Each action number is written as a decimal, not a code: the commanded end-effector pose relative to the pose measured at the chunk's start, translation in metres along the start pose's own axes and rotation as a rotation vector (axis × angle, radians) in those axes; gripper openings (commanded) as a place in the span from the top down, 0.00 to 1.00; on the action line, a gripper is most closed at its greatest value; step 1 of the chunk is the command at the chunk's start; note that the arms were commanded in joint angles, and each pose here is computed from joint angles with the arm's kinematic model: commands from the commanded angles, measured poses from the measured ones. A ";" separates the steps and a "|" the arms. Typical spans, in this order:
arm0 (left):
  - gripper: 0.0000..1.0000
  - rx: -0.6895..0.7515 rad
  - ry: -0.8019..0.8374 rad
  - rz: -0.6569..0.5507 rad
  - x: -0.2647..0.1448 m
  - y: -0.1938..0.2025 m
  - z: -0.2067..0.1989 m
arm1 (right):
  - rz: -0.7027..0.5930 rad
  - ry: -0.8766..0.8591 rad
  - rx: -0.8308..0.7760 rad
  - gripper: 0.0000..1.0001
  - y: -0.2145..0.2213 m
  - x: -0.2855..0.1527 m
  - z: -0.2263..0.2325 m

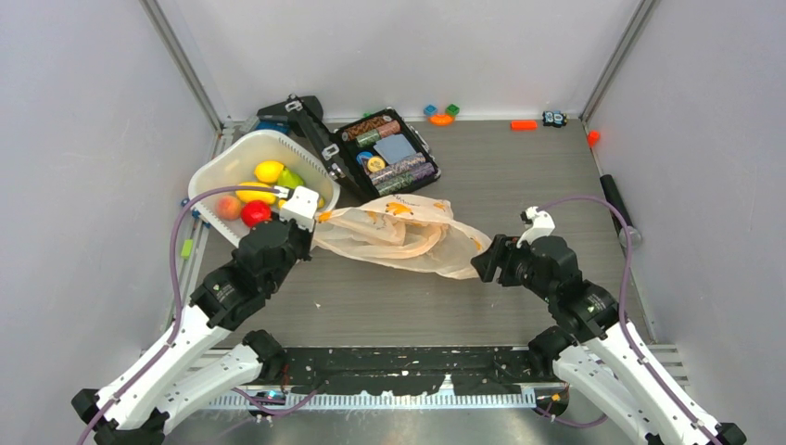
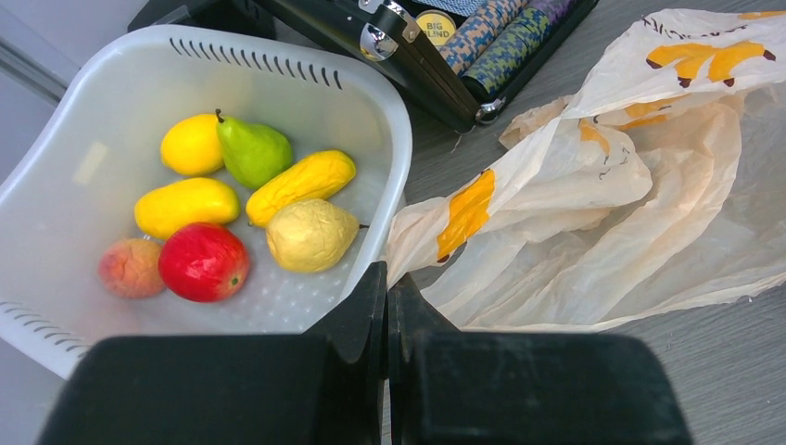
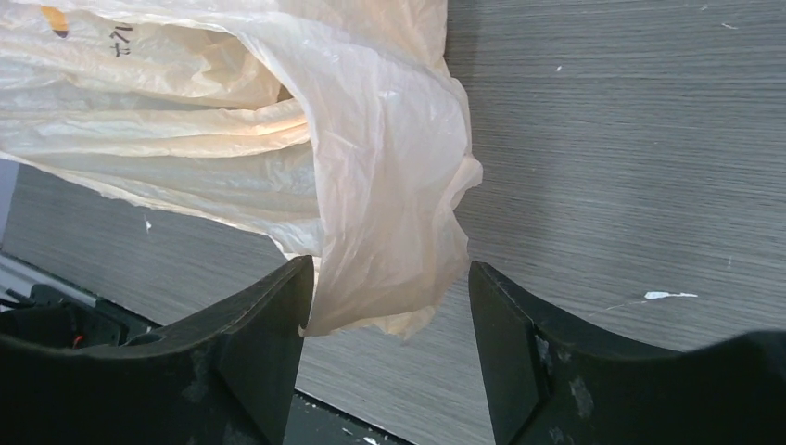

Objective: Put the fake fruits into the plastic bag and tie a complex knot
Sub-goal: Open the plastic bag at the center of the board.

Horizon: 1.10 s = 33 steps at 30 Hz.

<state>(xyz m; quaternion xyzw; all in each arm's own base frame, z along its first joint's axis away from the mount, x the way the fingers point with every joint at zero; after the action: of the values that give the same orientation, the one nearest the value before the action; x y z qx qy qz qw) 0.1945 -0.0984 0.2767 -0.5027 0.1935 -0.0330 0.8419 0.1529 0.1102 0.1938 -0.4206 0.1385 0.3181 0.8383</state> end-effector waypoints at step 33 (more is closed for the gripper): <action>0.01 -0.066 0.648 -0.373 -0.057 -0.118 -0.038 | -0.319 0.228 -0.099 0.95 -0.106 -0.044 0.031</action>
<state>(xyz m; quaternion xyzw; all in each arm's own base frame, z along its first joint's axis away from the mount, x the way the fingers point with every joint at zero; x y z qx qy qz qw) 0.1853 -0.1784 0.3186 -0.4797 0.3760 -0.2314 0.7583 0.1833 0.0748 0.2851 -0.5181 0.1497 0.1725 0.8243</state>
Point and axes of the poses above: each gripper's point midway between its finger pads, its own x axis out along the fingers, its own z axis along the line the jaws close on, y = z × x, the point moved 5 cm from there along -x, back along the fingers, and after that the axes turned 15 degrees about x, right-handed, at the moved point
